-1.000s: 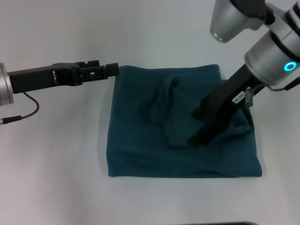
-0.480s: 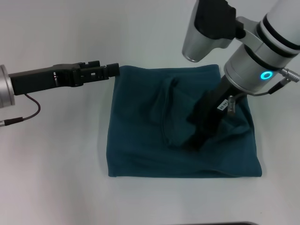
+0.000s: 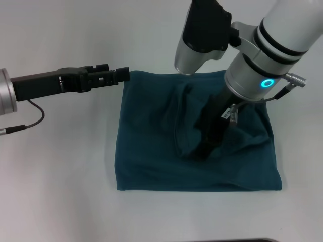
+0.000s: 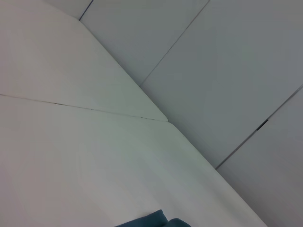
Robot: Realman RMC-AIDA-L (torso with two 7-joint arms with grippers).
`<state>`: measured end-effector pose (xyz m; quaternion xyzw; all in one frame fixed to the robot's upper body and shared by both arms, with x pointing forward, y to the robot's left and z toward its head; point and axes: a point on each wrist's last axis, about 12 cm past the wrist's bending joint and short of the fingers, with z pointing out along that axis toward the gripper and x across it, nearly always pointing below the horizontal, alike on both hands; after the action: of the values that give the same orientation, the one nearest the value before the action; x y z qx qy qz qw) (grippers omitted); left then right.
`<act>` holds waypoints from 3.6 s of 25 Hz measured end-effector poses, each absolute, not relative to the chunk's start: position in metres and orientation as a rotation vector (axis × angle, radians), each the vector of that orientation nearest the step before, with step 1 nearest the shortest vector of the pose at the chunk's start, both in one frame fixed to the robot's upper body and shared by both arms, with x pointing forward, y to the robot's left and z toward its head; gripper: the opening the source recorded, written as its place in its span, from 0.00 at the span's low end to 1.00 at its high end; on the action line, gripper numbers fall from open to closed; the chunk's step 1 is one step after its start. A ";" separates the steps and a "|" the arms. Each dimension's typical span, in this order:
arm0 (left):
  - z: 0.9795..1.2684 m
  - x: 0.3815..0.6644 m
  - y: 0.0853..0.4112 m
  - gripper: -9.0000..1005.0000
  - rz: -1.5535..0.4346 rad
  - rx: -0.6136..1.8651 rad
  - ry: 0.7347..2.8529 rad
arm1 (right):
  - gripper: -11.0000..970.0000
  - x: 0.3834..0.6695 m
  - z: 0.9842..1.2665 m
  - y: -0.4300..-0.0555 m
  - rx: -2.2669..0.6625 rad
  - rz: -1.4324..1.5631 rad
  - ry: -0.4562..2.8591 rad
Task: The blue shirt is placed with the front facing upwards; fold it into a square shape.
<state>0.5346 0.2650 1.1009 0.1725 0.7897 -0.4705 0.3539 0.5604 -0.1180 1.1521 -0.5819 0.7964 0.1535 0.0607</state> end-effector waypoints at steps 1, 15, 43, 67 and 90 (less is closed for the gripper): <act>1.101 0.535 0.265 0.96 -1.216 0.447 2.042 | 0.86 0.560 1.152 -0.117 -1.761 0.462 2.411; 1.101 0.533 0.270 0.96 -1.211 0.427 2.029 | 0.75 0.558 1.145 -0.108 -1.793 0.378 2.421; 1.099 0.534 0.271 0.96 -1.208 0.429 2.032 | 0.47 0.555 1.144 -0.099 -1.798 0.447 2.447; 1.099 0.533 0.273 0.96 -1.210 0.425 2.026 | 0.07 0.560 1.142 -0.104 -1.708 0.470 2.430; 1.102 0.537 0.271 0.96 -1.214 0.431 2.025 | 0.03 0.593 1.157 -0.219 -1.051 0.621 2.392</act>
<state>0.5366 0.2714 1.1024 0.1674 0.7864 -0.4713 0.3626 0.5932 -0.2190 1.1570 -0.3814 0.8676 0.2253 0.2259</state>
